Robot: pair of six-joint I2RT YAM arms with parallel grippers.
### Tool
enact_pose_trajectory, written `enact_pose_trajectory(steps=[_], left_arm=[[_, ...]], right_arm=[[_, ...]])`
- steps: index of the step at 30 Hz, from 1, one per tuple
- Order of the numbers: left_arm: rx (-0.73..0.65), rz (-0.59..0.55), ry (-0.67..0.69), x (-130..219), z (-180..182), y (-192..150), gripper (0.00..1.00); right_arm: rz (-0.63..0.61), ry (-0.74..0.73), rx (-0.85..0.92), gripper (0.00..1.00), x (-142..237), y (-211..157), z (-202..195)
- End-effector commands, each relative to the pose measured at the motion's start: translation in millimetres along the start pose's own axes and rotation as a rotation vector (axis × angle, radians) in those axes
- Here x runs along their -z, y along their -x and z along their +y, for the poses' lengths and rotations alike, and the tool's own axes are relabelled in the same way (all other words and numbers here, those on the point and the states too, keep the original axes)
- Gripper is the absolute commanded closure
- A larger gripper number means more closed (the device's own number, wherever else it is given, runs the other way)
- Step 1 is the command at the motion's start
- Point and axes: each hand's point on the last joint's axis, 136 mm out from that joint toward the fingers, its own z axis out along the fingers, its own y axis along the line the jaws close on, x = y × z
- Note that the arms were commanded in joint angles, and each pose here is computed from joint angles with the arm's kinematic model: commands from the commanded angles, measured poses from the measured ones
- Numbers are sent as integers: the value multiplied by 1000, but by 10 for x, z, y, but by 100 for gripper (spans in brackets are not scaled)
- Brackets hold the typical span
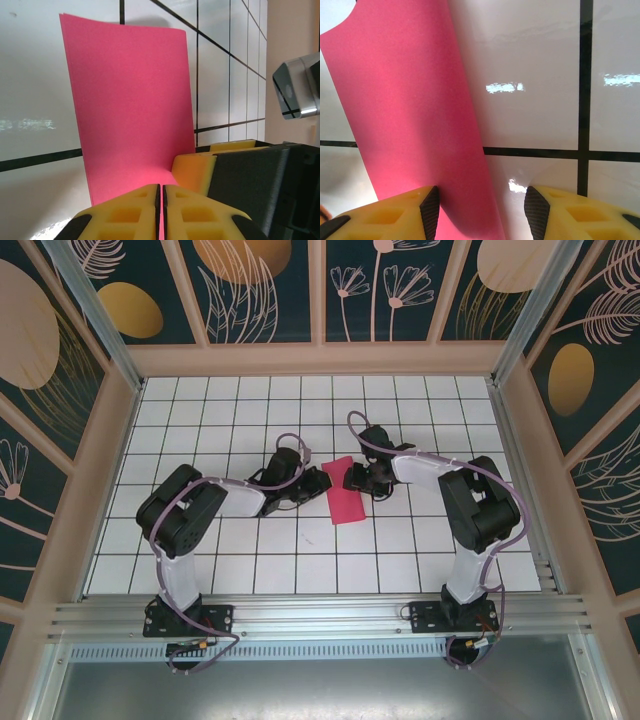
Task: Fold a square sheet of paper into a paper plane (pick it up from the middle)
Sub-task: Hold the square sheet of paper at the center of the table.
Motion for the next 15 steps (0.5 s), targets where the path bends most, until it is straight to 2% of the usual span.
enact_pose_trajectory(steps=[1, 10, 15], left_arm=[[12, 32, -3, -92, 7, -56, 86], [41, 59, 56, -173, 224, -138, 86], [28, 77, 168, -188, 443, -176, 86]], right_arm=[[35, -57, -6, 46, -211, -112, -147], [36, -55, -4, 46, -211, -110, -142], [25, -45, 2, 46, -174, -74, -97]])
